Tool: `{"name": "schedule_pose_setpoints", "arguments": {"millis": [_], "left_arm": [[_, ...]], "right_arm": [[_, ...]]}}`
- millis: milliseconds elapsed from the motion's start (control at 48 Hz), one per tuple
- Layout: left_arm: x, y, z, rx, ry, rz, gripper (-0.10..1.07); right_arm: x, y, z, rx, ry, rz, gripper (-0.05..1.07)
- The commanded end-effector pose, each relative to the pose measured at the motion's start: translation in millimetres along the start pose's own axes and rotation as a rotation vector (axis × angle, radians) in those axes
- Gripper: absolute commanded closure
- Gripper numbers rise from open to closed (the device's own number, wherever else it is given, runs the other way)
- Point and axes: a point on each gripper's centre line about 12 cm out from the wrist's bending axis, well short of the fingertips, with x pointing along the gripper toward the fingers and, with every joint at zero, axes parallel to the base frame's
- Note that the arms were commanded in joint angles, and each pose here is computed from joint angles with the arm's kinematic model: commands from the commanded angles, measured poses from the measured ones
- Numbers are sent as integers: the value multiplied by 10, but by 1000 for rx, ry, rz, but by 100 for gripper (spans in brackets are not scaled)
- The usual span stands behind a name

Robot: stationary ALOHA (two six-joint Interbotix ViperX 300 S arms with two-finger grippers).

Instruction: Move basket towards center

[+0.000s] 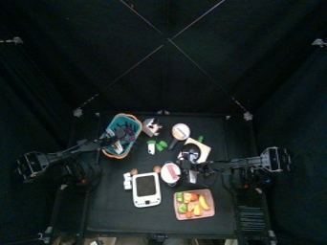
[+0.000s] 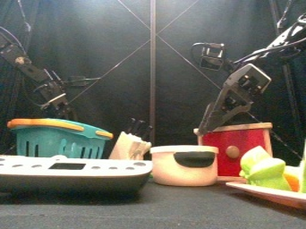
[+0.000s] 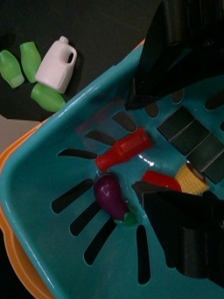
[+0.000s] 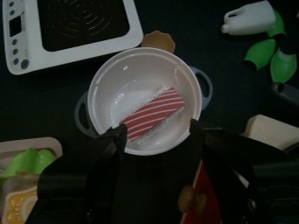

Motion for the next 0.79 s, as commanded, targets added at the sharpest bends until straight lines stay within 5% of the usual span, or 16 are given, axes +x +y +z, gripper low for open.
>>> {"name": "schedule_pose_setpoints", "arguments": {"millis": [0,438,771], "left_arm": [[-12,-14,49,-3,-16,-5,-1],[-94,-452,-35,-84,-2,-152,-1],[-414,-642,8,-138,-91,-249,-1]], "right_arm": [[-29,-14,119,2,-36,-3,11],[-29,-24,119,7,-36,-5,11],[-25,-24,129,6,-38,-5,11]]}}
